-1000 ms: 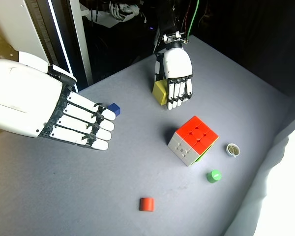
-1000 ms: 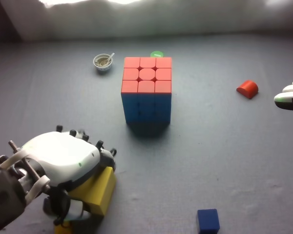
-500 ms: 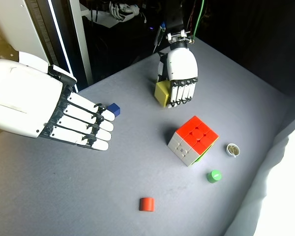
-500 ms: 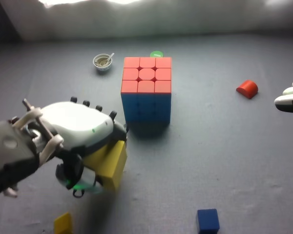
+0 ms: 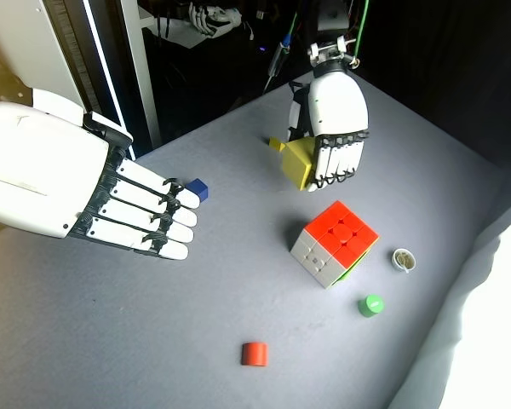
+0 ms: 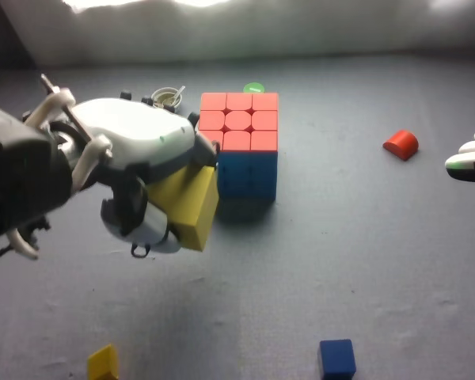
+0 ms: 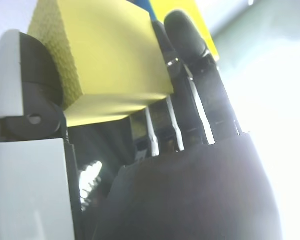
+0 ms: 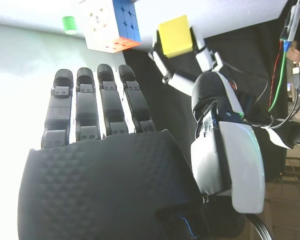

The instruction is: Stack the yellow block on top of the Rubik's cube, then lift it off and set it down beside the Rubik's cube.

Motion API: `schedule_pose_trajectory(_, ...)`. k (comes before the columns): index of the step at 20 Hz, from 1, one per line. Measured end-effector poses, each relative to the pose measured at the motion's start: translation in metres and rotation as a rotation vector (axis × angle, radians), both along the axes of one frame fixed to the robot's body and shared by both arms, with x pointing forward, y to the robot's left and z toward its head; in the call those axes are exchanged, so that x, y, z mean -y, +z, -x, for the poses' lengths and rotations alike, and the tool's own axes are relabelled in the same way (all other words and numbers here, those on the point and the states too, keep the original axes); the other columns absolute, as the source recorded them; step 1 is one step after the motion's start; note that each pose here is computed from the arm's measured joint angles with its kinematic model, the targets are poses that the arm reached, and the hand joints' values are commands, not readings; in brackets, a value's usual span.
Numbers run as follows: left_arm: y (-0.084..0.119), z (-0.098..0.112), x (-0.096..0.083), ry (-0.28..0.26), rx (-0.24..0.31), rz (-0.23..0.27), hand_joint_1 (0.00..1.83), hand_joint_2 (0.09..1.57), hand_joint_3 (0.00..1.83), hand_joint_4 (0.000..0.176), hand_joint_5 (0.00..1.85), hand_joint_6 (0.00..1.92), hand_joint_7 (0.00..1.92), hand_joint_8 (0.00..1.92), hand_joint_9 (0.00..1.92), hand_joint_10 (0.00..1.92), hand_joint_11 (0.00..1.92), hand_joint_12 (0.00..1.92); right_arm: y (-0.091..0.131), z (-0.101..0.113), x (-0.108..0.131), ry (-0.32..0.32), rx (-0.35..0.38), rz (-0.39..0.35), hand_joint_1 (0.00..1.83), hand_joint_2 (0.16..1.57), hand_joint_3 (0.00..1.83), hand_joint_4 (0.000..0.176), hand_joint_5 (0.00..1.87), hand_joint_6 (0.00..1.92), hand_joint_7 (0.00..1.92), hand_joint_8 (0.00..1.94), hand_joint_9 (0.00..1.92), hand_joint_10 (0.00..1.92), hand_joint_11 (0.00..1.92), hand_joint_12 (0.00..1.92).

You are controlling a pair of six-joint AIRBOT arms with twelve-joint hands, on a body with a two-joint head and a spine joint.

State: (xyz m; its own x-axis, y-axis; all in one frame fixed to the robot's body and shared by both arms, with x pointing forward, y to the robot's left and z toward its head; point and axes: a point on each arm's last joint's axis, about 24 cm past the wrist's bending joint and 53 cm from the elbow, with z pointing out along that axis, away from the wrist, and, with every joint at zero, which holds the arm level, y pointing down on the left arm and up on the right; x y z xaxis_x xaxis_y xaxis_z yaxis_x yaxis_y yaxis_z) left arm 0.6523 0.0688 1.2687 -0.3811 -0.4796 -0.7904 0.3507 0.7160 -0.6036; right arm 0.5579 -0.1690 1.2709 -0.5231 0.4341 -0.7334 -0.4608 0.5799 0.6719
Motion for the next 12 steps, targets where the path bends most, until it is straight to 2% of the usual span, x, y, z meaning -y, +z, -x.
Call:
schedule_pose_trajectory(3,0.017,-0.006,-0.005,0.015,0.023,0.007,1.24,1.13,0.0,0.0,1.02,0.76,0.89,1.32,0.78,1.08,0.58,1.39,0.0,0.0,0.0,0.0,0.0,0.0,0.0,1.24,0.0,0.0,0.08,0.0,0.07,0.0,0.0,0.0,0.0,0.0)
schedule_pose_trajectory(7,0.033,-0.017,-0.011,0.04,0.044,0.023,1.25,1.13,0.0,0.0,1.04,0.71,0.89,1.34,0.74,1.11,0.53,1.43,0.0,0.0,0.0,0.0,0.0,0.0,0.0,1.25,0.0,0.0,0.07,0.0,0.07,0.0,0.01,0.0,0.0,0.0)
schedule_pose_trajectory(9,0.036,-0.022,-0.007,0.035,0.05,0.031,1.25,1.14,0.0,0.0,1.02,0.75,0.89,1.34,0.73,1.12,0.51,1.44,0.0,0.0,0.0,0.0,0.0,0.001,0.0,1.25,0.0,0.0,0.08,0.0,0.08,0.0,0.02,0.01,0.0,0.0)
schedule_pose_trajectory(11,0.041,-0.029,0.002,0.016,0.059,0.037,1.25,1.12,0.0,0.0,1.06,0.68,0.93,1.28,0.8,1.1,0.63,1.36,0.0,0.0,0.0,0.0,0.0,0.0,0.0,1.25,0.0,0.0,0.06,0.0,0.06,0.0,0.01,0.0,0.0,0.0)
schedule_pose_trajectory(12,0.044,-0.033,0.006,0.007,0.066,0.04,1.24,1.13,0.0,0.0,1.0,0.79,0.92,1.29,0.8,1.06,0.58,1.37,0.0,0.0,0.0,0.0,0.0,0.001,0.0,1.25,0.0,0.0,0.07,0.01,0.06,0.01,0.02,0.01,0.0,0.0)
